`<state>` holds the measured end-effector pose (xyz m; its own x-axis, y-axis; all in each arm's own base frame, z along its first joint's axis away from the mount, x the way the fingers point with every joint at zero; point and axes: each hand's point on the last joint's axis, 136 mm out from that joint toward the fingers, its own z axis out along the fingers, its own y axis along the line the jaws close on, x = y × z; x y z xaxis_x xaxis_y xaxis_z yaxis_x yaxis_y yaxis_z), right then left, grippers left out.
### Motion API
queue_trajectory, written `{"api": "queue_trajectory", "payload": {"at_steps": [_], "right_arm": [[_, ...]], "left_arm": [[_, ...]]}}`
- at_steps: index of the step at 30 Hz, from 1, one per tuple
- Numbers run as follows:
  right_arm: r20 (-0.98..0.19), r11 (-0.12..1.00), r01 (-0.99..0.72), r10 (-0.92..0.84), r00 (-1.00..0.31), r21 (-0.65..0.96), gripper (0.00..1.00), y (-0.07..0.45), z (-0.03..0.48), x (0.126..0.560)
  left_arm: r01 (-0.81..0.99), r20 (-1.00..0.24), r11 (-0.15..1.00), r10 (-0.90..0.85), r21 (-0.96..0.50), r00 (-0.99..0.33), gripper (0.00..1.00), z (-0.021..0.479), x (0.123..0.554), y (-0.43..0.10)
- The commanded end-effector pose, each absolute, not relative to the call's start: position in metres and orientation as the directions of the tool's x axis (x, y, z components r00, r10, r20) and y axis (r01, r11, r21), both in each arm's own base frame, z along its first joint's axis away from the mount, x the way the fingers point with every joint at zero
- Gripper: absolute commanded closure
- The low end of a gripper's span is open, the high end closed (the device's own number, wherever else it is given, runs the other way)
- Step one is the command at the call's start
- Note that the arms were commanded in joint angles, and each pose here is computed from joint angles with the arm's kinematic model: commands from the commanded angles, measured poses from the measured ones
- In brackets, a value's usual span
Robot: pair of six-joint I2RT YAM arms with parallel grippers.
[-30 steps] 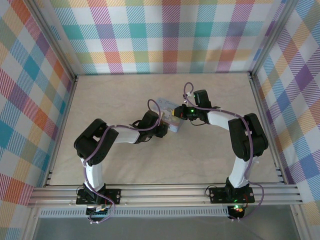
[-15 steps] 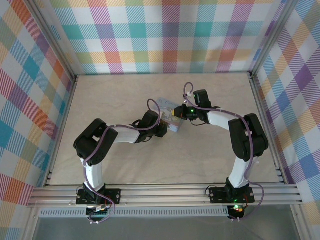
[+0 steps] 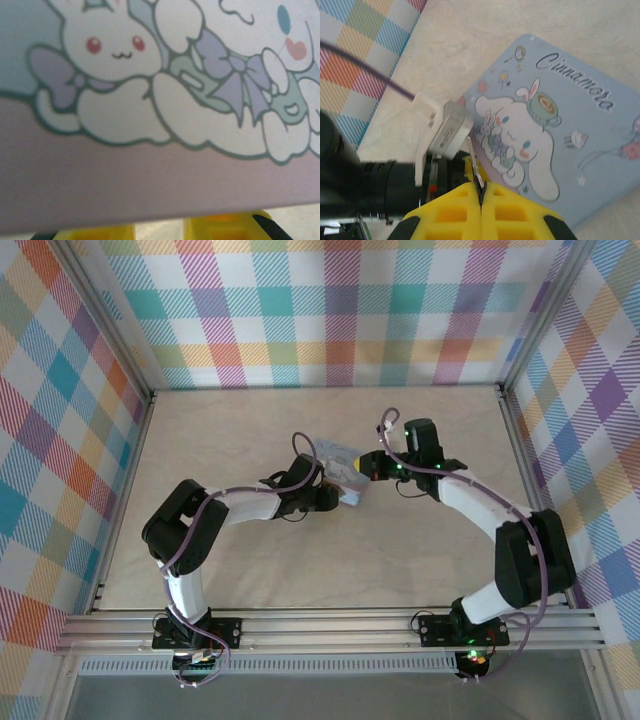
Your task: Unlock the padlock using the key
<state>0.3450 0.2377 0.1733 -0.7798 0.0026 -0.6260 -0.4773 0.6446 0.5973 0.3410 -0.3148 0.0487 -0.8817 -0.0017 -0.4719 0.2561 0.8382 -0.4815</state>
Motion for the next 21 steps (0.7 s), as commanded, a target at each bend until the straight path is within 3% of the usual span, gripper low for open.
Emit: {"api": "queue_trajectory", "payload": {"at_steps": [1,12,21], "right_arm": [[-0.648,0.652,-0.528,-0.074,-0.758,0.544,0.98,0.229,0.164,0.321],[-0.708,0.627,-0.613,-0.135,-0.693,0.480,0.98,0.223,0.134,0.269],[-0.730,0.612,-0.651,-0.168,-0.662,0.449,0.98,0.238,0.108,0.258]], "left_arm": [[0.230,-0.440,0.794,-0.053,-0.562,-0.896,0.89,0.083,0.337,-0.330],[0.131,-0.357,0.764,-0.136,-0.632,-0.924,0.91,0.104,0.334,-0.337],[0.083,-0.325,0.763,-0.172,-0.641,-0.930,0.91,0.111,0.332,-0.337]]}}
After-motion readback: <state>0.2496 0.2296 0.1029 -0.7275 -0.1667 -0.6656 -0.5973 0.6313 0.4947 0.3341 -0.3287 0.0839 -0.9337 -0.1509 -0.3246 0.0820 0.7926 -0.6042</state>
